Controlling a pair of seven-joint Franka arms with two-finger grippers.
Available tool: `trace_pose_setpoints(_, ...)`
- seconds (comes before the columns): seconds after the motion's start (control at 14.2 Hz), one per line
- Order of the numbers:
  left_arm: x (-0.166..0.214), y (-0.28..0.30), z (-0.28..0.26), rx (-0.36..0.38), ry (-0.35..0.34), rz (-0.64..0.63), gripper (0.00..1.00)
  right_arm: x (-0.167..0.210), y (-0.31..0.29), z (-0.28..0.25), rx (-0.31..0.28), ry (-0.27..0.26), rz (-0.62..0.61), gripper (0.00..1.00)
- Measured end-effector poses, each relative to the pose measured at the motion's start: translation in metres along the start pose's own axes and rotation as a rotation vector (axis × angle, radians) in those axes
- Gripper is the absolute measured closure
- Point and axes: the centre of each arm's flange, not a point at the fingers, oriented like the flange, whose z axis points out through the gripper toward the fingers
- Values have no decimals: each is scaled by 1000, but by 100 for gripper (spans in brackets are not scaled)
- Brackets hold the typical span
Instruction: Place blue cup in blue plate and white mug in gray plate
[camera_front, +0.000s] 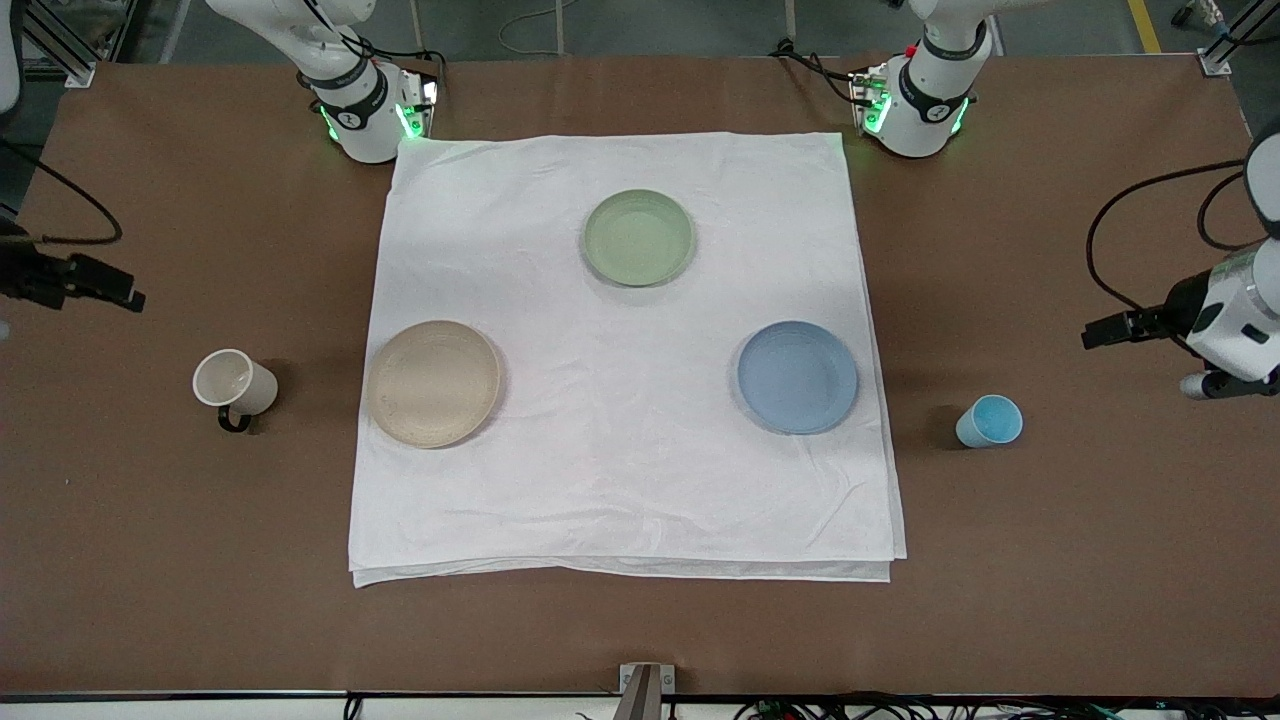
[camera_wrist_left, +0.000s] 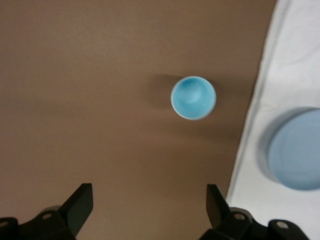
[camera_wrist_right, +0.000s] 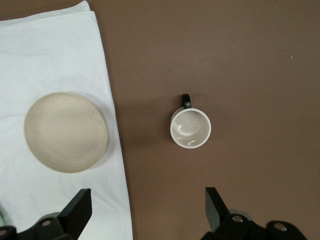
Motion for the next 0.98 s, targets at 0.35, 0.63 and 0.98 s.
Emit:
trace_pose_setpoints(0.35, 30, -12, 99, -17, -8, -18, 19, 59, 16, 103, -15, 7, 20, 0)
trace_pose_setpoints(0.63, 45, 1, 140, -26, 2, -3, 27, 78, 31, 196, -26, 23, 39, 0)
trace_pose_setpoints(0.98, 54, 21, 163, -50, -5, 17, 37, 82, 59, 254, -28, 0, 59, 2)
